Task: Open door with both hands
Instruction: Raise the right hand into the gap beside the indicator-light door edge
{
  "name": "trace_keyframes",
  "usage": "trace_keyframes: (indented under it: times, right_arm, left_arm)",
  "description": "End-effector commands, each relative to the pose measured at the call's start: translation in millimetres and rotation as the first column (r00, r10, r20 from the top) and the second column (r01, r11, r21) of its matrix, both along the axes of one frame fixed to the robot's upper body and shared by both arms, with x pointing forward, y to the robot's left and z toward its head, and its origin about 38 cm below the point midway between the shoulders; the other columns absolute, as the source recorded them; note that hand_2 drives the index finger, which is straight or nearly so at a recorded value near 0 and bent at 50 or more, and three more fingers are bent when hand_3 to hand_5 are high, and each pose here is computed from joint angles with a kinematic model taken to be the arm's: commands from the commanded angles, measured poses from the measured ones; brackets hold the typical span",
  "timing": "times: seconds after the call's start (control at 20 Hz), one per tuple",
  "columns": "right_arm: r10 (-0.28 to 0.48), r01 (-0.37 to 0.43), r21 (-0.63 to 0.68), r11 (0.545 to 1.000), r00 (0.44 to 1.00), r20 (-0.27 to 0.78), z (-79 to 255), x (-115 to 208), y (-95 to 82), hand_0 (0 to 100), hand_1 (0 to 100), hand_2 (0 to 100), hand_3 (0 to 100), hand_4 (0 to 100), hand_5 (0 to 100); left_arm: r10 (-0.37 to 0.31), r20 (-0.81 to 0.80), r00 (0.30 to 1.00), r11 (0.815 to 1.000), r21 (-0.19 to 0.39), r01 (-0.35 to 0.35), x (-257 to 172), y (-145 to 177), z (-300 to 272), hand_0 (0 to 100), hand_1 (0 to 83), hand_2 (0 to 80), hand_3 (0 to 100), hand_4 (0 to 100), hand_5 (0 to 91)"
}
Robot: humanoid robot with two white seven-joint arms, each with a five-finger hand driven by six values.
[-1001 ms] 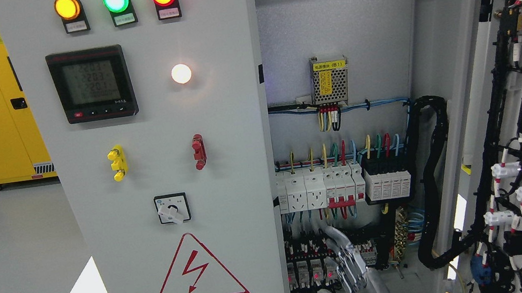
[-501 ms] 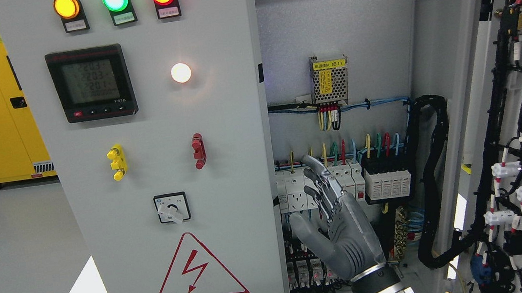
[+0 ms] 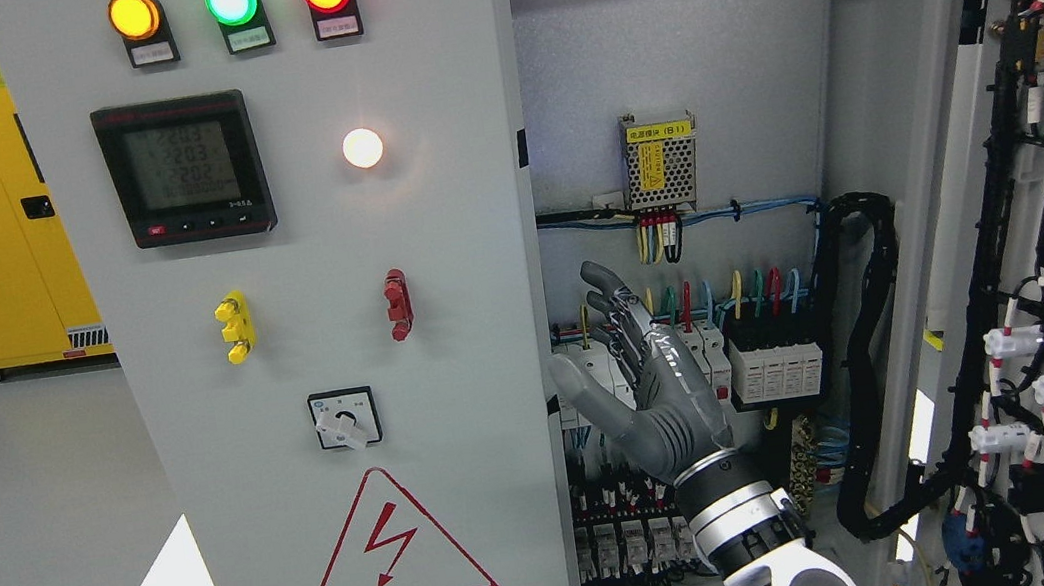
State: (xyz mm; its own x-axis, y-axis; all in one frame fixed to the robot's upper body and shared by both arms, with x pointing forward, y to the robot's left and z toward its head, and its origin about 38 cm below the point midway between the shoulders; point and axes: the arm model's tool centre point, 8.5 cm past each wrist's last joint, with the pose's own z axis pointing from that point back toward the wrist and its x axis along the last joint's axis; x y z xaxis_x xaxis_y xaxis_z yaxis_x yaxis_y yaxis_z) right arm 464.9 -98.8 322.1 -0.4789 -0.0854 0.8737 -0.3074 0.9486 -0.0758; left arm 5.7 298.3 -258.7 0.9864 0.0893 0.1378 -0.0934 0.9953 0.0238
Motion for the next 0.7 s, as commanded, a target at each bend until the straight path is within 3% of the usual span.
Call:
trace_keyframes:
  times: [0.0,0.45,0.65]
  right_arm:
    - [-0.023,0.022,-0.021,1.000,0.996,-0.081,-10.1,26.6,-7.0,0,50,4,0,0,0]
    - [0.068,-0.063,0.046,0.997,0.990,-0.123,1.7,29.2,-4.7,0,50,4,0,0,0]
    - [0.146,-0.144,0.023,0.989,0.982,-0.118,9.9,28.9,-1.3,0,50,4,0,0,0]
  left_arm:
    - [0.001,-0.003,1.000,1.000,-0.003,-0.001,-0.9,-2.4,-0.3,12,55.6,0.0,0,0,0.0]
    - [0.001,-0.004,1.000,1.000,-0.002,-0.001,-1.4,-1.3,-0.2,12,55.6,0.0,0,0,0.0]
    - [0.002,-0.001,1.000,1.000,-0.002,-0.002,-0.7,-1.3,-0.2,12,55.6,0.0,0,0,0.0]
